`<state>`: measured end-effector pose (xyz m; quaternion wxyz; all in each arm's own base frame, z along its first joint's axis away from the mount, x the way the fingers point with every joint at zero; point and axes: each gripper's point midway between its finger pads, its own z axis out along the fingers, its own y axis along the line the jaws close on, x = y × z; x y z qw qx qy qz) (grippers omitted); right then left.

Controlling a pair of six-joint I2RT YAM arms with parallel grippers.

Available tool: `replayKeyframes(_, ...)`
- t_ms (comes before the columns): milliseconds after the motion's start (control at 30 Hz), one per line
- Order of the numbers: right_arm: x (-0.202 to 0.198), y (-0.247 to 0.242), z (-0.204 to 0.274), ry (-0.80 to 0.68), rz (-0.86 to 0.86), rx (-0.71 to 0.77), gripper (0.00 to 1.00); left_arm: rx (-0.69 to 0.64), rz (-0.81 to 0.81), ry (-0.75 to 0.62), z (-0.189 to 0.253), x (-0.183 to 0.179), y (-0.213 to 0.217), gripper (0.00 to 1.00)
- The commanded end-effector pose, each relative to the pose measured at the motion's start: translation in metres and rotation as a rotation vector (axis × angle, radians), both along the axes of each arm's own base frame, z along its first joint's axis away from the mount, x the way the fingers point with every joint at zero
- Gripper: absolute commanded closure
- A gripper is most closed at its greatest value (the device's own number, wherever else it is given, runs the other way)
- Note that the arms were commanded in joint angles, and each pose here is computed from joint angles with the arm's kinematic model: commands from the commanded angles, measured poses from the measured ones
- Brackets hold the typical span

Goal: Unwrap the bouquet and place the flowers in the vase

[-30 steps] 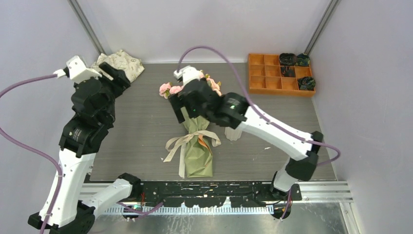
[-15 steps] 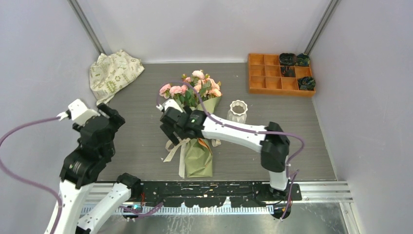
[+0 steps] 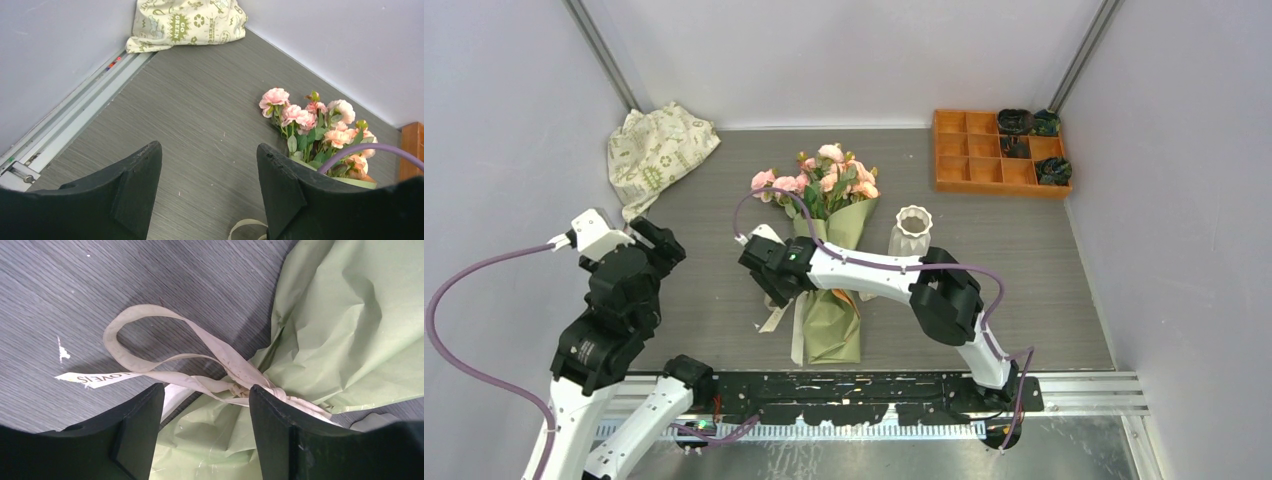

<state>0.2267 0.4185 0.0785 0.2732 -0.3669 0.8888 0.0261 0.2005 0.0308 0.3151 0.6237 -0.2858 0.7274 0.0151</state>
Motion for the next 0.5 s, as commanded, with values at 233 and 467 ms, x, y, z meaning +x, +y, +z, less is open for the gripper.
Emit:
replayKeyframes(233,-0.013,0.009,0.009,-0.011,-0.005,0.053,0.3,-0.023,-0.051,-0.015,-0.004,0.014,-0.014,0.31)
replayKeyframes(467,-0.007,0.003,0.001,-0.041,-0.024,0.012,0.32,-0.022,-0.064,-0.007,-0.007,0.015,-0.017,0.31)
